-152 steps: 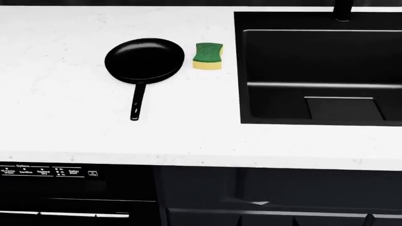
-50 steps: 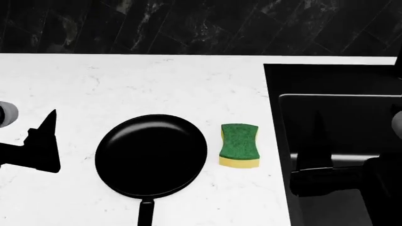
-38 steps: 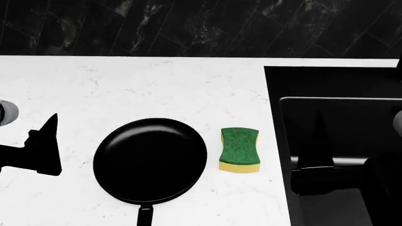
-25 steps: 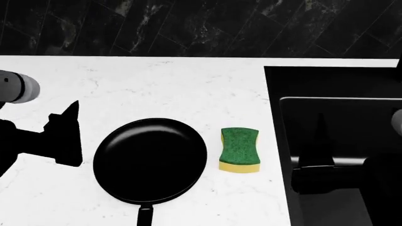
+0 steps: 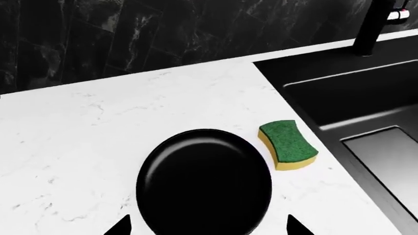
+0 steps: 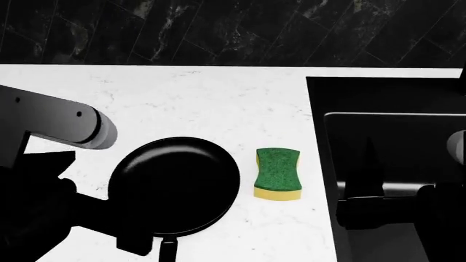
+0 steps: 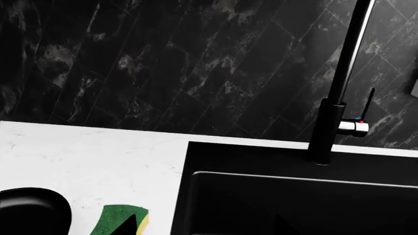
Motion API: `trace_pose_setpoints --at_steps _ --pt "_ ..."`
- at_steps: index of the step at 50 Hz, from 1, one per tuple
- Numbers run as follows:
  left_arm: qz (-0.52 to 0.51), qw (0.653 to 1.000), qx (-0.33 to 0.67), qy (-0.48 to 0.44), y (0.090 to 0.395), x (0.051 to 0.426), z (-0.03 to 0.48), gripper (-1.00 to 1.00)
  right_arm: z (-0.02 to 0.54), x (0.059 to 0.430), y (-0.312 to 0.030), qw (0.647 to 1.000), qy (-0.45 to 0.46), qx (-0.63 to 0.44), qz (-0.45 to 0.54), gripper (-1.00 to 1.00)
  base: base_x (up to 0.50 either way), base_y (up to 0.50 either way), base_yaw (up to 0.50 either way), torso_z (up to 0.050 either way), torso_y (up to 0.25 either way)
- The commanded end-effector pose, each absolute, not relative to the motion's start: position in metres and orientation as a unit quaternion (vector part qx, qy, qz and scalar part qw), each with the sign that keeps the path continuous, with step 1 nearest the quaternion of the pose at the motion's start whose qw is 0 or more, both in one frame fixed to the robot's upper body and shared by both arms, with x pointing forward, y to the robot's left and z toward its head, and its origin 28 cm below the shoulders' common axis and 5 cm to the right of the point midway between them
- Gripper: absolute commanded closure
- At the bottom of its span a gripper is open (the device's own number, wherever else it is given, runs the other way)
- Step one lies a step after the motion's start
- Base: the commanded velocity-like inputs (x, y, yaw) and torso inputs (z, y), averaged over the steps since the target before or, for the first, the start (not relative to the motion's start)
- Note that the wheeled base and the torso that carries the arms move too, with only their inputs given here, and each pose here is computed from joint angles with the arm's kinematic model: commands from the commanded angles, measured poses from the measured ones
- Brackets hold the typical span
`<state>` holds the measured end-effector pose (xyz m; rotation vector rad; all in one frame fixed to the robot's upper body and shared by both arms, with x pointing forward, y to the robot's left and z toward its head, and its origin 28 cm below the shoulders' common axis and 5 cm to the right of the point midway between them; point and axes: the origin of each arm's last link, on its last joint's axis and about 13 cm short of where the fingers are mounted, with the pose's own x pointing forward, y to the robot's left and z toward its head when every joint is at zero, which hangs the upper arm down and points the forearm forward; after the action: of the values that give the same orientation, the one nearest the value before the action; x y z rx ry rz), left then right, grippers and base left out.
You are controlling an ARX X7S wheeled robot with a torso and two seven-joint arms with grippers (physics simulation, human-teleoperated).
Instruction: Pick the pan and sponge and place them into the sink. Then turn on the water.
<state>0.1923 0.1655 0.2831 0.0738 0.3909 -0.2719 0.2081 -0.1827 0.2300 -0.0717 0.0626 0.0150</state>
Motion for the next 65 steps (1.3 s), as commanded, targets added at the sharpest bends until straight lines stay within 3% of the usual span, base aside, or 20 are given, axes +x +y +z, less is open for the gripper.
trace_pose_setpoints --at_steps 1,34,65 --pt "-0.135 0.958 0.019 0.252 0.143 0.18 0.27 -1.0 0.226 0.209 -0.185 0.999 0.036 -0.035 0.005 -1.0 0.0 0.0 0.0 0.0 0.0" --pt "-0.111 0.94 -0.015 0.323 0.103 0.195 0.216 -1.0 0.209 0.208 -0.183 0.999 0.046 -0.017 0.015 -1.0 0.0 0.0 0.0 0.0 0.0" --pt "-0.082 0.931 -0.029 0.353 0.098 0.213 0.199 -1.0 0.204 0.206 -0.182 0.999 0.051 -0.006 0.017 -1.0 0.0 0.0 0.0 0.0 0.0"
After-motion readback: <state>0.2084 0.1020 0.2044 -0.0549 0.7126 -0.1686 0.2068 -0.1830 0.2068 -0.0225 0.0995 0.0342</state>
